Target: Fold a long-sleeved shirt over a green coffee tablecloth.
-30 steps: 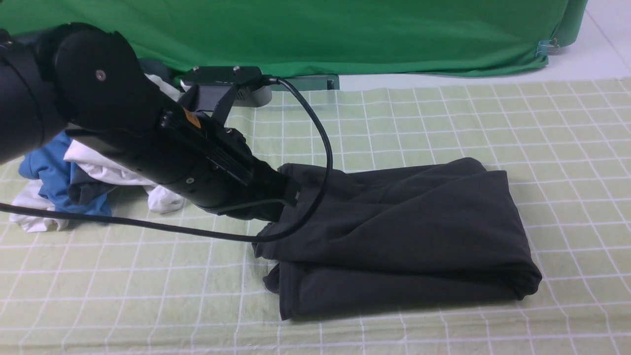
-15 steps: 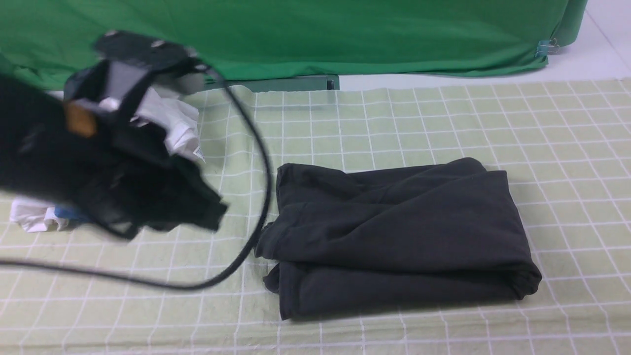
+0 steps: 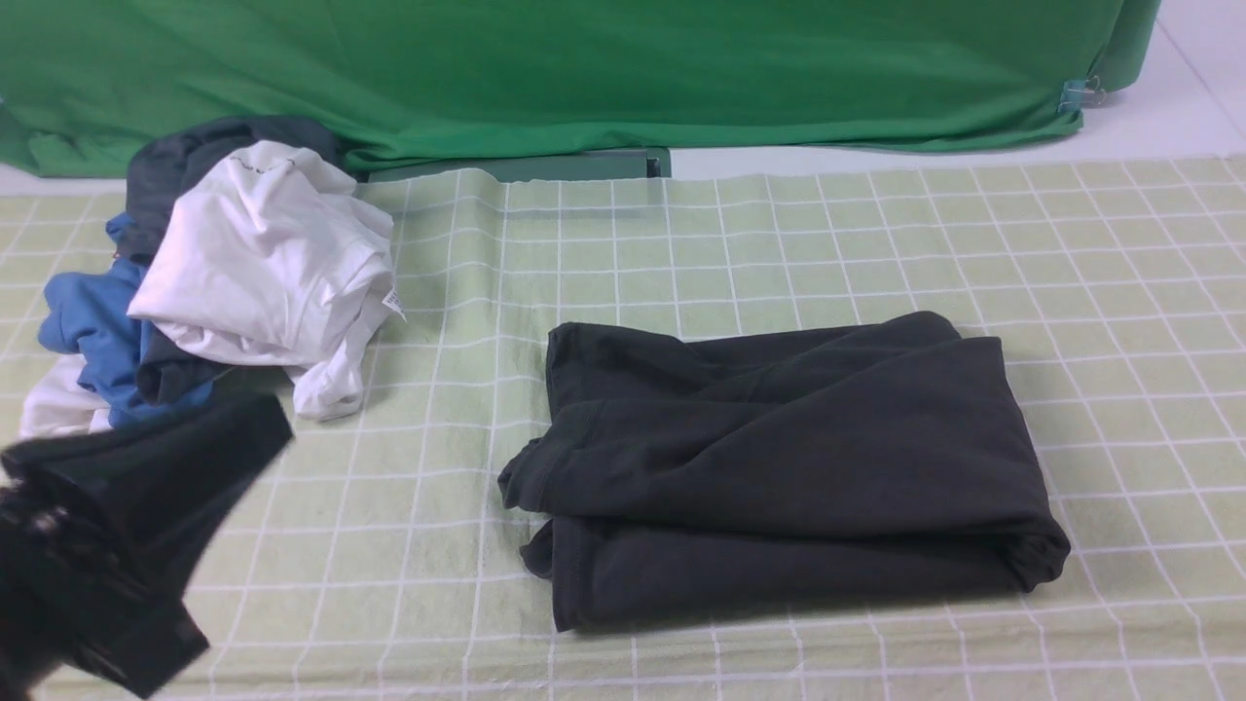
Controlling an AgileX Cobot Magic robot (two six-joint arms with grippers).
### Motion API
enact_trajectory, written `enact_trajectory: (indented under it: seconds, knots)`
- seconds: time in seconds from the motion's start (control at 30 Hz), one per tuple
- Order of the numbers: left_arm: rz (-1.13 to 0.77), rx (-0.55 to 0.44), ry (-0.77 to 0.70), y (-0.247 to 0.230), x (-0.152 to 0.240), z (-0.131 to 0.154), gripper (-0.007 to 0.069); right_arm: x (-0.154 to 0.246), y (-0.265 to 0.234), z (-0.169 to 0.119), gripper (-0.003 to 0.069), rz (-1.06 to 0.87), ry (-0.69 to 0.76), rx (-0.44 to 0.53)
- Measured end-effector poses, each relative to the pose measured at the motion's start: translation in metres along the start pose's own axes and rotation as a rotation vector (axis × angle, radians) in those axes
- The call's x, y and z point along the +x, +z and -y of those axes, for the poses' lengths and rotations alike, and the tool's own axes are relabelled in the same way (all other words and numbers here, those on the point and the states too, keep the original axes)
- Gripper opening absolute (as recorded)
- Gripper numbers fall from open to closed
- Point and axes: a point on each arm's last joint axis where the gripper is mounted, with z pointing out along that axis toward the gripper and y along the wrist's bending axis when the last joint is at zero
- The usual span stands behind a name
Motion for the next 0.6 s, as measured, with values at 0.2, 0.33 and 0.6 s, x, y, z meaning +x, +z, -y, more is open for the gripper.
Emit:
enact_trajectory:
  seconds: [0.2, 0.33, 0.6]
  knots:
    - [0.034, -0.035, 0.177, -0.0002, -0.0028, -0.0031, 0.0043, 0.0000, 0.0000, 0.0000, 0.0163, 0.000, 0.000, 0.000]
    - [0.026, -0.056, 0.358, -0.0003, -0.0027, -0.0048, 0.0043, 0.0000, 0.0000, 0.0000, 0.0171, 0.000, 0.000, 0.000]
    - [-0.082, -0.066, 0.444, -0.0005, 0.0069, -0.0077, 0.0043, 0.0000, 0.0000, 0.0000, 0.0176, 0.000, 0.000, 0.000]
